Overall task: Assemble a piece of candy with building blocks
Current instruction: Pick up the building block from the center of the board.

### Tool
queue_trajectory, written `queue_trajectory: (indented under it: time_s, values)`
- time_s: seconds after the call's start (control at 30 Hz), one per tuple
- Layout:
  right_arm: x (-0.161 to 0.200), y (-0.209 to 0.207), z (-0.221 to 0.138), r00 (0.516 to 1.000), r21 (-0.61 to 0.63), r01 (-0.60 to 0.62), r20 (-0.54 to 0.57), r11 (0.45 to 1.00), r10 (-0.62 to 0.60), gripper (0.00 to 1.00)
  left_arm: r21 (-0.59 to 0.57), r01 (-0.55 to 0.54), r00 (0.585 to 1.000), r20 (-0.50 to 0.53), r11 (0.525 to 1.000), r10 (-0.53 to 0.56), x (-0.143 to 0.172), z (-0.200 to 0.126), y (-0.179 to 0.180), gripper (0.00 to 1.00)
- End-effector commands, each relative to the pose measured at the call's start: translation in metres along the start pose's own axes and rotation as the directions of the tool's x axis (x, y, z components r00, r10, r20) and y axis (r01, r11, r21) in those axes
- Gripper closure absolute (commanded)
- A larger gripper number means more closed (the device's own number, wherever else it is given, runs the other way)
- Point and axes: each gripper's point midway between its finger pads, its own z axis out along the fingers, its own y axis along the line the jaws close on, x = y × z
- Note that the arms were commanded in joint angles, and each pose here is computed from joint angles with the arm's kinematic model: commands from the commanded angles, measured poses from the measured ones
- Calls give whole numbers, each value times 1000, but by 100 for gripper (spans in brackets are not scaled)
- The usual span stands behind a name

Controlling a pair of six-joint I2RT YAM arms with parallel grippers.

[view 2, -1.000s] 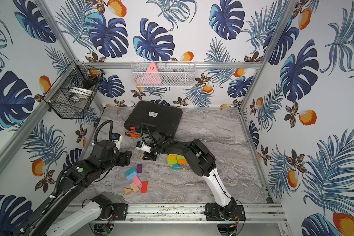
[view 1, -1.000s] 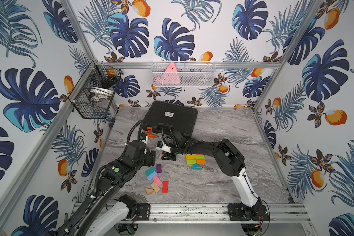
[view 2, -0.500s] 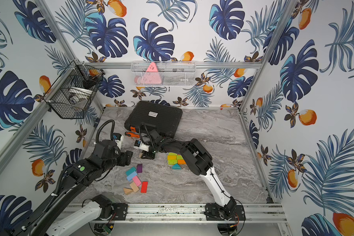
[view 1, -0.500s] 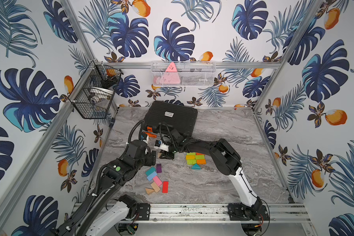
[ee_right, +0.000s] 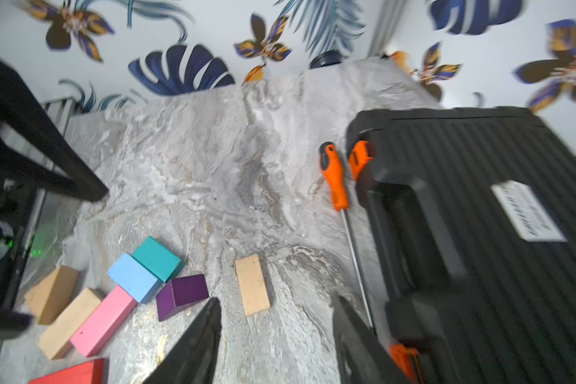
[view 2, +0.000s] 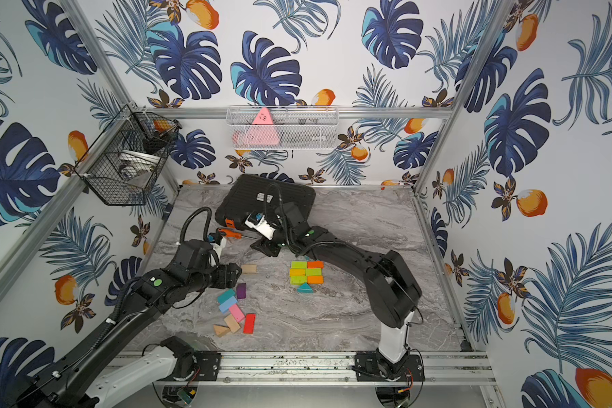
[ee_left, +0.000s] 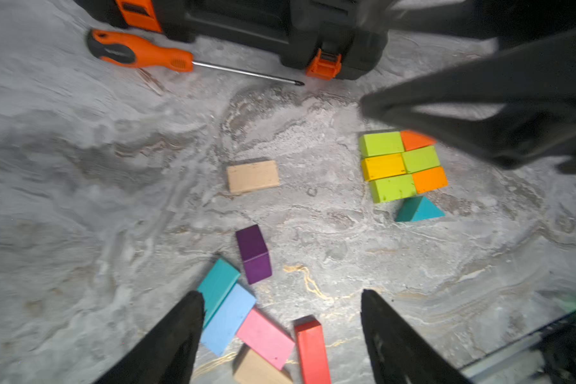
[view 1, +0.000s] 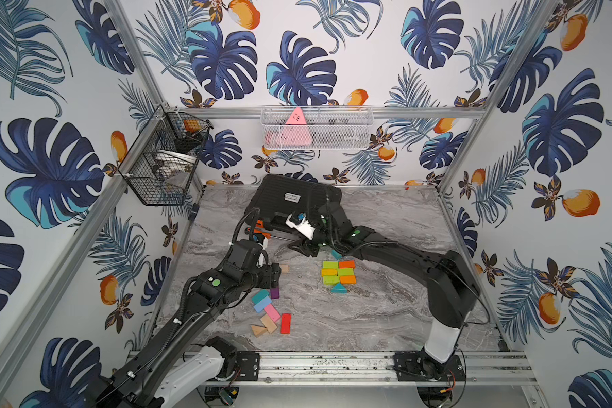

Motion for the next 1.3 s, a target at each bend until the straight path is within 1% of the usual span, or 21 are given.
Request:
queue_trajectory:
  time_s: [0.0,0.03,0.1,0.13,0.23,0.27,0.33,0.43,0.53,0.6,0.63,0.7,0.73,0.8,0.9,1.03,1.27]
  values:
    - [-2,-32,-44,967,140,-245,109,959,231,44,94,91,995,-40,991,-88,9,13,-15,23]
    - [11,-43,-62,941,166,-332,133,929,312,43,96,105,993,-67,990,-99,14,18,-16,23]
    - [27,-63,-98,879,203,-470,198,859,434,43,117,130,987,-108,985,-118,22,27,-21,26]
    - [37,-71,-116,848,220,-524,226,823,480,41,113,141,984,-122,983,-127,28,33,-21,27]
    - [63,-88,-157,777,307,-628,297,715,555,38,66,137,981,-148,988,-126,49,46,-17,28]
    - [67,-87,-164,773,321,-633,307,704,555,38,57,127,981,-157,990,-116,55,49,-18,28]
    - [71,-81,-175,773,328,-633,329,701,543,35,29,118,976,-186,993,-111,70,55,-19,29]
    - [75,-77,-182,747,319,-660,372,680,551,30,-16,89,974,-209,996,-90,94,57,-21,30]
    - [82,-76,-177,743,315,-666,353,676,568,29,-54,45,974,-221,998,-56,110,56,-21,30]
    - [85,-76,-171,741,307,-670,331,676,584,29,-76,20,967,-251,997,-38,118,58,-17,30]
    - [84,-74,-168,744,294,-666,319,685,587,29,-80,5,962,-271,997,-26,123,60,-16,30]
    - [80,-71,-163,750,263,-658,301,705,588,29,-111,-28,955,-295,993,-6,129,63,-13,32]
    - [80,-70,-161,749,255,-660,296,707,592,29,-119,-48,954,-300,992,10,131,64,-13,32]
    - [81,-71,-160,752,260,-657,290,708,592,29,-127,-75,955,-294,989,35,132,65,-16,33]
    - [86,-74,-159,748,282,-663,285,694,599,30,-127,-81,953,-301,989,40,137,66,-19,34]
    - [88,-72,-158,750,278,-661,275,697,602,30,-122,-95,950,-306,988,54,145,66,-24,36]
    - [90,-71,-156,751,278,-660,258,698,608,31,-172,-159,943,-318,972,98,158,66,-26,37]
